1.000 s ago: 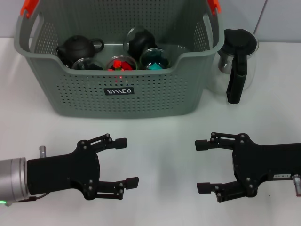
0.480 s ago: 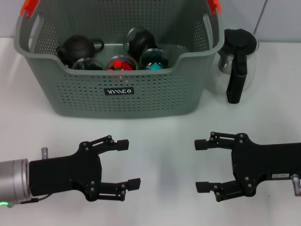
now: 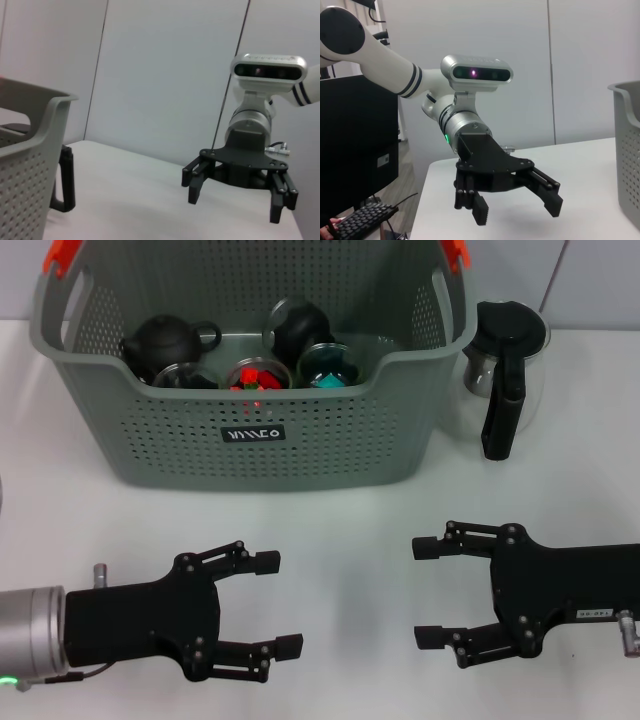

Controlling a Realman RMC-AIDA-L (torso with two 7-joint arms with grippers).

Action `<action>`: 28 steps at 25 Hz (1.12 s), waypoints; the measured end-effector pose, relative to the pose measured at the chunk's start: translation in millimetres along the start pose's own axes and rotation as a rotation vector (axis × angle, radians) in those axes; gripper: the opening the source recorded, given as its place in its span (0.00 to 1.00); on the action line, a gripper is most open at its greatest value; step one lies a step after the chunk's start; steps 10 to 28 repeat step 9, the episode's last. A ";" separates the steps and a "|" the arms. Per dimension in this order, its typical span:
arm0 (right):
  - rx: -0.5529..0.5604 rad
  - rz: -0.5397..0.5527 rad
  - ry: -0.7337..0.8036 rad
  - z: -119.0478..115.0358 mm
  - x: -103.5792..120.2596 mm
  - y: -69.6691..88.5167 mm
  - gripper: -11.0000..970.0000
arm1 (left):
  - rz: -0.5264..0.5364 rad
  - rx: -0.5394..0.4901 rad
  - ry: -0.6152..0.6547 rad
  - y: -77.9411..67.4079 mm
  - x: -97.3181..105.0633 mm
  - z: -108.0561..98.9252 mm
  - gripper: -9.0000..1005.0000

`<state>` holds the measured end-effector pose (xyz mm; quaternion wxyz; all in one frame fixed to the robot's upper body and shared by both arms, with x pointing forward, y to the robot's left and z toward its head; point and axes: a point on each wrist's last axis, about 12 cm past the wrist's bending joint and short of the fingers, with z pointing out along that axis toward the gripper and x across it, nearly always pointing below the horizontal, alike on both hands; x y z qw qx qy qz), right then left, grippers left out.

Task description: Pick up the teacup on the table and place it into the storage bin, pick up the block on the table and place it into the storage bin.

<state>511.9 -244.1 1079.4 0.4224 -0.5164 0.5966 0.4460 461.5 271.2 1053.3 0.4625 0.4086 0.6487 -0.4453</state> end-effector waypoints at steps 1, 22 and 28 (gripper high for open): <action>0.000 0.000 0.001 -0.2 -0.1 -0.1 0.96 | 0.000 0.001 -0.002 -0.2 -0.2 -0.2 0.95; -0.001 0.006 0.006 -1.5 -0.2 -0.7 0.96 | -0.001 -0.001 -0.005 -0.1 -0.4 -0.5 0.95; -0.001 0.006 0.006 -1.5 -0.2 -0.7 0.96 | -0.001 -0.001 -0.005 -0.1 -0.4 -0.5 0.95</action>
